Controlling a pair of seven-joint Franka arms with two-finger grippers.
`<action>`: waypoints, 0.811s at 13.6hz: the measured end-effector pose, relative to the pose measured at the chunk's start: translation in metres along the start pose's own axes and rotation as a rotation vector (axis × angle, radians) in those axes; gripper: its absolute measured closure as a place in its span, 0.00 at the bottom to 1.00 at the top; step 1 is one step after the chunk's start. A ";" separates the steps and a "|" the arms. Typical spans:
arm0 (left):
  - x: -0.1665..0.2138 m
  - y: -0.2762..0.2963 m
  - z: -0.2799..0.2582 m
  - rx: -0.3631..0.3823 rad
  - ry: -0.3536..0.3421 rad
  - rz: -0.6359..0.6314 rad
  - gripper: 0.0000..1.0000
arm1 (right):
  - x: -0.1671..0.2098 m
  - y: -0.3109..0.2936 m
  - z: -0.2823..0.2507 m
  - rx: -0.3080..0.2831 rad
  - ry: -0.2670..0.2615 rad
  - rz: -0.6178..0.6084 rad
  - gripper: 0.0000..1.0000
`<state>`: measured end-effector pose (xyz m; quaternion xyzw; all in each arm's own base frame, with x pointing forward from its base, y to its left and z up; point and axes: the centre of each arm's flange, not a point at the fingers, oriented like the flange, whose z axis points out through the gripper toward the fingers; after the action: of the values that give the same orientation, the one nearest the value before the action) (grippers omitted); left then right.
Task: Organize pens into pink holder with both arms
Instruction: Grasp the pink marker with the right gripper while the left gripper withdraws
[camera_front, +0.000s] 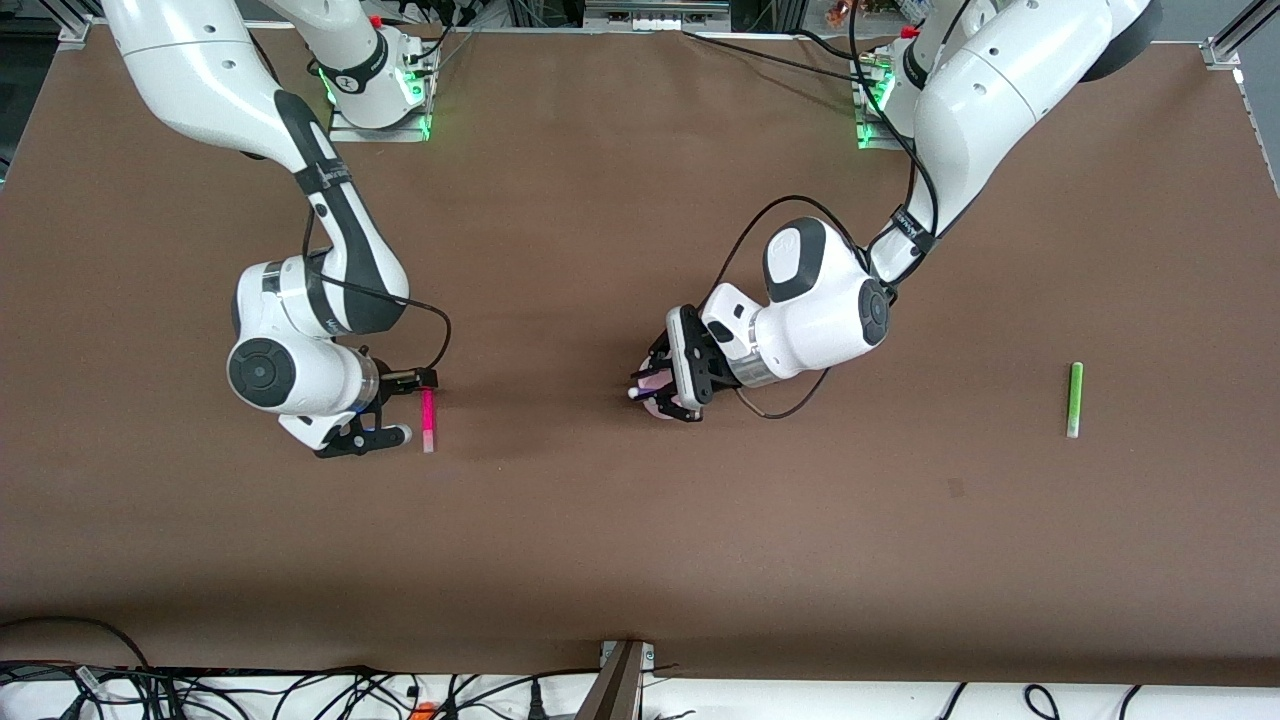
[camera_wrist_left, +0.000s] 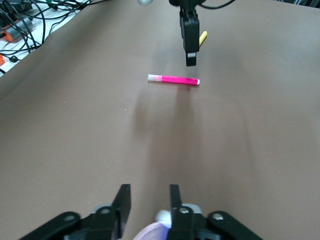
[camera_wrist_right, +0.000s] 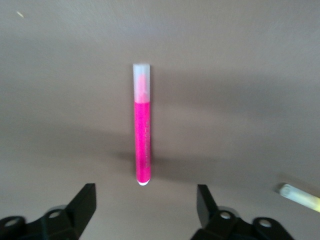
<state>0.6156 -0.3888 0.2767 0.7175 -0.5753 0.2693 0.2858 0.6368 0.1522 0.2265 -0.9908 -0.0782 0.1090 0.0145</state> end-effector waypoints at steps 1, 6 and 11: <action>0.001 0.000 0.000 0.000 0.001 0.008 0.48 | -0.004 0.000 0.010 0.003 -0.009 0.010 0.14; 0.030 0.013 -0.022 -0.125 -0.023 -0.094 0.00 | -0.005 0.000 0.030 0.007 0.029 0.048 0.24; 0.053 0.033 -0.073 -0.279 -0.166 -0.405 0.00 | -0.002 -0.009 0.041 0.028 0.041 0.055 0.37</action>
<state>0.5895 -0.3779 0.3685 0.7912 -0.4730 0.0648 0.3821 0.6244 0.1612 0.1878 -0.9944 -0.0489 0.0902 0.0269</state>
